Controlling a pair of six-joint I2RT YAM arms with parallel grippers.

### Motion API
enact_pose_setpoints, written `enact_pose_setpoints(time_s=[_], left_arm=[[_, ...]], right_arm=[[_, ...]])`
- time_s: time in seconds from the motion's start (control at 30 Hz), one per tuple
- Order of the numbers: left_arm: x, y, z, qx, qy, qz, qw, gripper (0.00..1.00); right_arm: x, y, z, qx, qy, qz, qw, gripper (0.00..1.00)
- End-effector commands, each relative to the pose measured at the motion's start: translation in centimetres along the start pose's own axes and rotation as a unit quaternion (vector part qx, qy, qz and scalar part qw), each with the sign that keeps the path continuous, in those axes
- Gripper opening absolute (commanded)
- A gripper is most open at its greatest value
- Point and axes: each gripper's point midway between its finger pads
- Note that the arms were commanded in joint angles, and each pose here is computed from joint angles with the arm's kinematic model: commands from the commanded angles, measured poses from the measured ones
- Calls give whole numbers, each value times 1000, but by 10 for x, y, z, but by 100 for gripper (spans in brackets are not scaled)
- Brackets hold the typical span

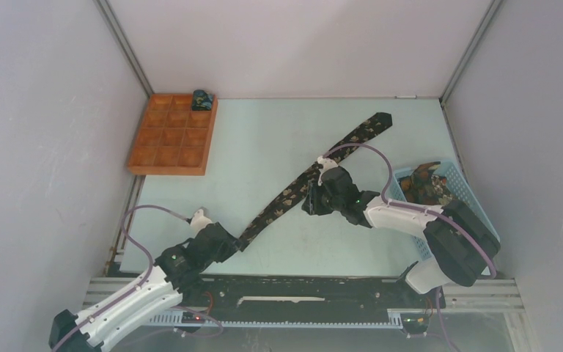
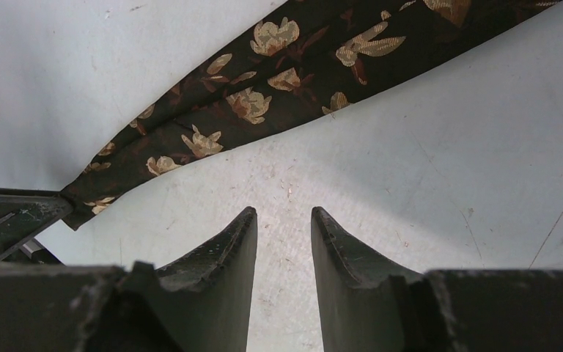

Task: Roll the ties
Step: Roll the tie at the center of the board.

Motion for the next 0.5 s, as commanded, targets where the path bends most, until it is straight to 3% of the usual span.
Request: enact_pose_setpoints(time_s=[0.0, 0.17, 0.47], left_arm=[[-4, -7, -4, 7, -15, 13, 1000, 24], [-1, -7, -7, 14, -19, 14, 1000, 0], [10, -1, -9, 22, -18, 1, 1000, 0]], right_arm=[[-3, 6, -7, 5, -13, -14, 1000, 36], [-3, 11, -6, 11, -12, -23, 1000, 36], [-1, 32, -5, 28, -16, -58, 998, 36]])
Point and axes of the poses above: each gripper's point midway between its finger pads, its own x axis back along the fingers, its own y axis along the line the jaws close on, z = x × y, and after that the axes turned 3 degrees about x, right-handed
